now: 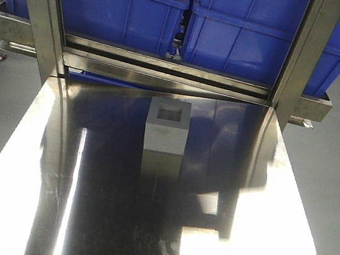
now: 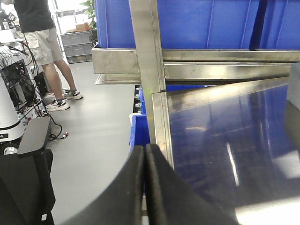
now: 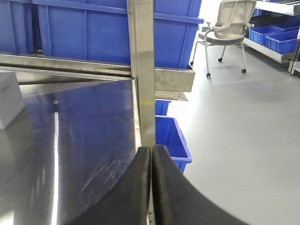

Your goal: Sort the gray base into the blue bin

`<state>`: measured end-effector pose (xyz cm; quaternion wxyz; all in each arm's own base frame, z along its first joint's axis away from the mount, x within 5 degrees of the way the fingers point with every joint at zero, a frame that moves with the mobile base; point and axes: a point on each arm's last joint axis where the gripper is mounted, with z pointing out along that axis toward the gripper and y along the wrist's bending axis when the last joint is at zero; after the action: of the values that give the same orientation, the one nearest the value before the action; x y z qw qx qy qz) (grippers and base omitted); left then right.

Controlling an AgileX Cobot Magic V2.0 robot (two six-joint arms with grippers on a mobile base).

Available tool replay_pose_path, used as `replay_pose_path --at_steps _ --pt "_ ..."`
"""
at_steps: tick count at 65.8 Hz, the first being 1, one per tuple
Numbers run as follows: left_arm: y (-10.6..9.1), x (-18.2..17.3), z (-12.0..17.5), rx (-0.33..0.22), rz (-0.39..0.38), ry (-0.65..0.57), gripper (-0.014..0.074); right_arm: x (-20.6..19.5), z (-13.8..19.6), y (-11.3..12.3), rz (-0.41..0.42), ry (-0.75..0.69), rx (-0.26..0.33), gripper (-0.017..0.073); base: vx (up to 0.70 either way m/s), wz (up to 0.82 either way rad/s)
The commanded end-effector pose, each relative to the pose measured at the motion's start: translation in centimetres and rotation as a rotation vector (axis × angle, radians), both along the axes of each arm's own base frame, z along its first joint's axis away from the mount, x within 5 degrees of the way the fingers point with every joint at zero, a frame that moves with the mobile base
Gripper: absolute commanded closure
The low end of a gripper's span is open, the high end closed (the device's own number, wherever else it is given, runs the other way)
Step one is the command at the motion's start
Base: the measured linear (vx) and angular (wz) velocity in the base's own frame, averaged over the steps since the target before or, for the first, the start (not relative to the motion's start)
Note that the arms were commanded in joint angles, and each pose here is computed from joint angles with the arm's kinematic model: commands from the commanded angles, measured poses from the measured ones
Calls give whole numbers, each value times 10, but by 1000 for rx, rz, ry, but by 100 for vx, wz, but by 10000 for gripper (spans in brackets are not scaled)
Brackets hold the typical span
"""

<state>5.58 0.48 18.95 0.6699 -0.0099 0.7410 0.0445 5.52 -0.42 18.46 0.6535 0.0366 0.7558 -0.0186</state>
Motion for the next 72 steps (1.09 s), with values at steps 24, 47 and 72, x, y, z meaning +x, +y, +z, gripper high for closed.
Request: replay_pose_path --at_steps 24,47,72 --pt "-1 -2 23 5 -6 -175 600 1 6 0 -2 -69 -20 564 0 0" --pt "-2 -16 102 21 -4 -332 600 1 6 0 -2 -69 -20 564 0 0" --pt "3 34 129 -1 11 88 600 1 6 0 -2 -69 -20 564 0 0"
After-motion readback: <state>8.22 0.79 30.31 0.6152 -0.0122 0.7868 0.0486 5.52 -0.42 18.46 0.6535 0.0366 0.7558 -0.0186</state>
